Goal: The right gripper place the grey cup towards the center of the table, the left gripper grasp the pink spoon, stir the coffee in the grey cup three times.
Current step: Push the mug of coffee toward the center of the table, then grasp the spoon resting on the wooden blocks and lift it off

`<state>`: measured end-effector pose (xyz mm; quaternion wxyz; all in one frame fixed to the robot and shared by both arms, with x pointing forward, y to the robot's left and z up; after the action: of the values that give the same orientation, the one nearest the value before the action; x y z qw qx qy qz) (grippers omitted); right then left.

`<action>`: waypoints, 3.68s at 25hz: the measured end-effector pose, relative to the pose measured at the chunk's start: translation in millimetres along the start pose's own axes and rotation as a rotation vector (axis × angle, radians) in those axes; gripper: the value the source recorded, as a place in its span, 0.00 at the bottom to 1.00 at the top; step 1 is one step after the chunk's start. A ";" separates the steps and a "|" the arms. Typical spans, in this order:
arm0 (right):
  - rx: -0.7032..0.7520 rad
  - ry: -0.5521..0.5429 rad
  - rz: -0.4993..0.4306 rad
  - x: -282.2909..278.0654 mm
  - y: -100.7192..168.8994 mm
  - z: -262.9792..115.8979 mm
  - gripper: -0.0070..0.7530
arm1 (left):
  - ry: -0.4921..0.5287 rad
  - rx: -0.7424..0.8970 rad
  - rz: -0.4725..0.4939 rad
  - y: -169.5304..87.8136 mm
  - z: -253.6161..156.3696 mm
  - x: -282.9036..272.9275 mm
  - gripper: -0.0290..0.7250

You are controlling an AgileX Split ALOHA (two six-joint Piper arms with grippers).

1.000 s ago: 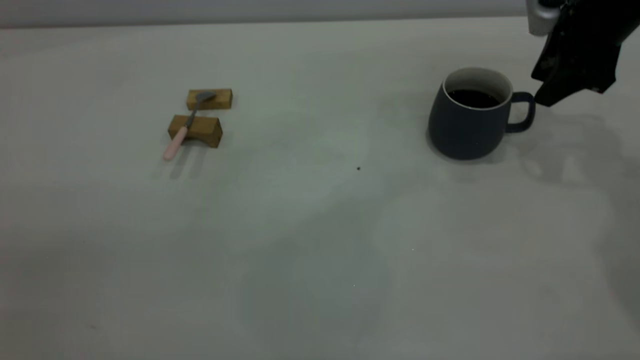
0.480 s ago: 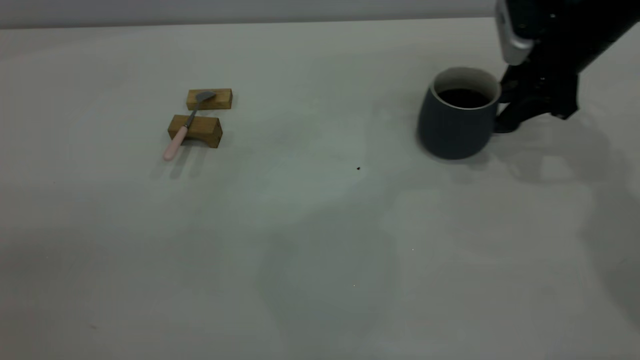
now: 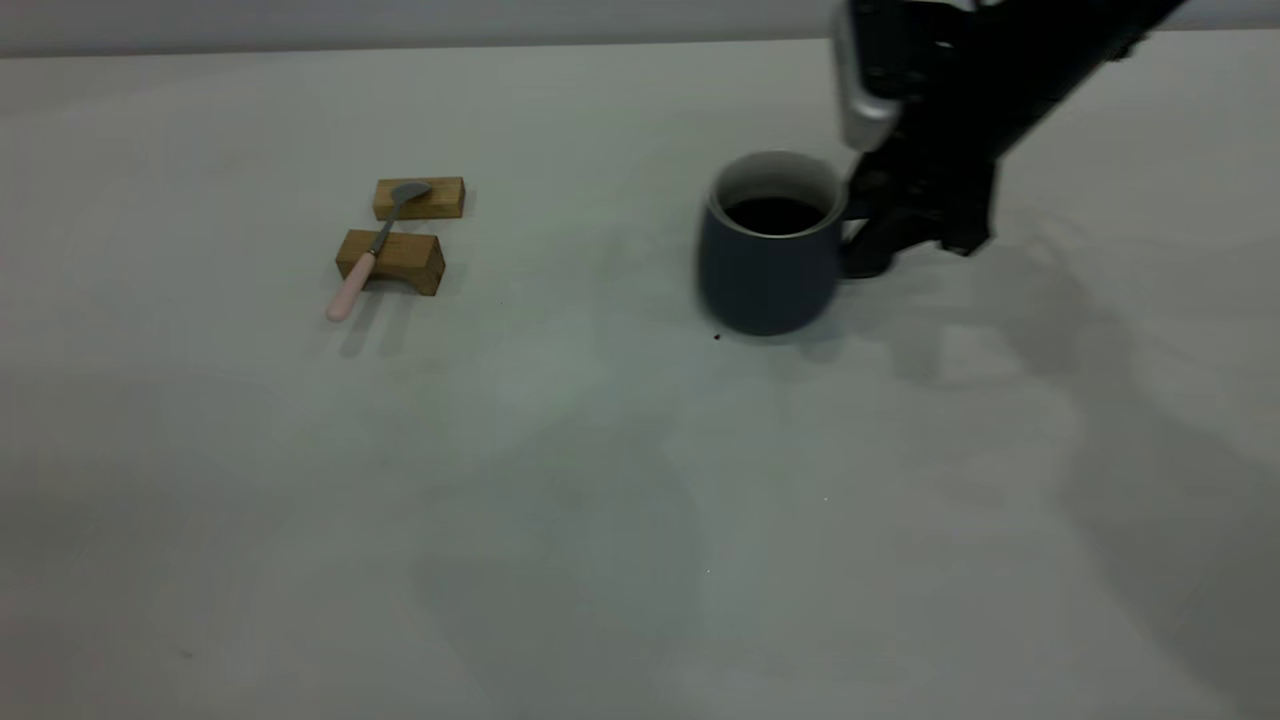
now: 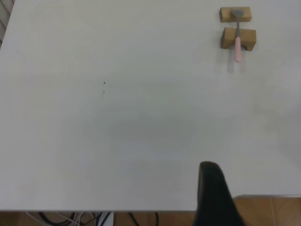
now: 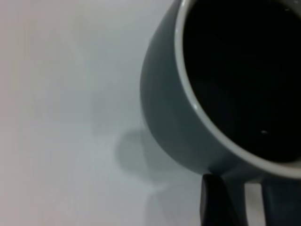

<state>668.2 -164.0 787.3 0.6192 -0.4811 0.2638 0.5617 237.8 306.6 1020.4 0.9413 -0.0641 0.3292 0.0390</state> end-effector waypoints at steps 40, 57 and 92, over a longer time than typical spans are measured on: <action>1.238 0.131 -0.187 -353.4 85.8 118.0 0.59 | 0.000 0.000 0.000 0.0 0.0 0.0 0.71; 1.306 0.079 -0.423 -328.7 289.7 64.5 0.59 | 0.000 0.000 0.000 0.0 0.0 0.0 0.71; 1.170 -0.174 -0.771 -358.9 334.6 73.2 0.59 | 0.000 0.000 0.000 0.0 0.0 0.0 0.71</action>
<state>252.4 -288.7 1027.5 0.9499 -0.0818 0.2828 0.1050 237.8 306.6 1020.4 0.9413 -0.0641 0.3292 0.0390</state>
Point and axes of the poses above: a point on each arm's last joint axis where the gripper is mounted, x pointing out along that axis toward the gripper, y along the wrist's bending axis when the last joint is at zero, z = x × y, the point moved 2 cm from there along x, pointing out along that axis toward the gripper, and after that the axes turned 8 degrees about -x, right-handed, at the moved point
